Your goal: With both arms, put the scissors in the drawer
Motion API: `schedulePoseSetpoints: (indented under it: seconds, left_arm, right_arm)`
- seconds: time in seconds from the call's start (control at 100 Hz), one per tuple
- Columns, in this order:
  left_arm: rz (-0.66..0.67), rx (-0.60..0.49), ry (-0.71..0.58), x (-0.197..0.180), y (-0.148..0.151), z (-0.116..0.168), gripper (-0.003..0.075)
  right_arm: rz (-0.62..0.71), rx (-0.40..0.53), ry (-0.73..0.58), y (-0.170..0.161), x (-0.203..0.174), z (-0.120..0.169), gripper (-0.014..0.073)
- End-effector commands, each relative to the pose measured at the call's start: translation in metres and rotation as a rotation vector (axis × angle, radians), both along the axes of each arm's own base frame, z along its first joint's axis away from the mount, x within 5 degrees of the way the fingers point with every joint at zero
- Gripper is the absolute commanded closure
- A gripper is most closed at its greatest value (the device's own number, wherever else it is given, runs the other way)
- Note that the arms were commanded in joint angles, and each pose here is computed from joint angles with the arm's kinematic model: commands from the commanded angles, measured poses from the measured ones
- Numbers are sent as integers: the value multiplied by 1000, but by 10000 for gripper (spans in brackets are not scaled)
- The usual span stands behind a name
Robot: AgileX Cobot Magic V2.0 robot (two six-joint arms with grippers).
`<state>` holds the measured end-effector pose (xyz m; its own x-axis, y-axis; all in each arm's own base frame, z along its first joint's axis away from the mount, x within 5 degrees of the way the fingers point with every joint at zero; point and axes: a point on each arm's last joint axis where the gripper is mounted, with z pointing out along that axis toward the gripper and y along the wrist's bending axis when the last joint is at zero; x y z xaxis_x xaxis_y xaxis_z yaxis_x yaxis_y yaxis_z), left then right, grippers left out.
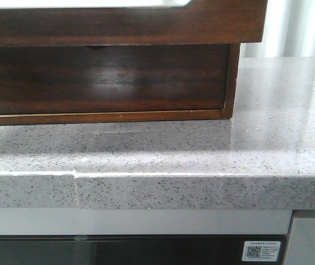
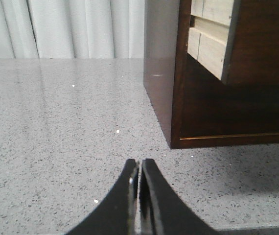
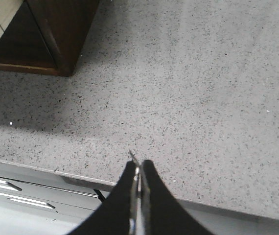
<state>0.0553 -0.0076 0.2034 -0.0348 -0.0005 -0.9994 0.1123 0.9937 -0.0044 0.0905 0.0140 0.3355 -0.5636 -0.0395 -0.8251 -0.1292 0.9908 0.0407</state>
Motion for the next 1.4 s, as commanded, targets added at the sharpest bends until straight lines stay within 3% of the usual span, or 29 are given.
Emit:
schedulePoseSetpoints:
  seconds: [0.0, 0.87, 0.94, 1.06, 1.24, 1.39]
  left_arm:
    - [22, 0, -94, -1, 2, -2, 741]
    - [29, -9, -108, -1, 3, 0, 741]
    - [29, -9, -108, -1, 3, 0, 741]
    - [29, -9, -108, -1, 3, 0, 741]
    - [29, -9, -108, -1, 3, 0, 741]
    - [29, -9, -108, -1, 3, 0, 741]
  right_arm:
    - [-7, 12, -77, 0, 3, 12, 664]
    - [-7, 10, -79, 0, 3, 12, 664]
    - [-30, -47, -166, -6, 0, 14, 664]
    - [-86, -37, -350, -11, -10, 2, 664]
    - [-147, -19, -617, -15, -28, -46, 664]
    - [-142, -12, -714, -15, -35, -90, 664]
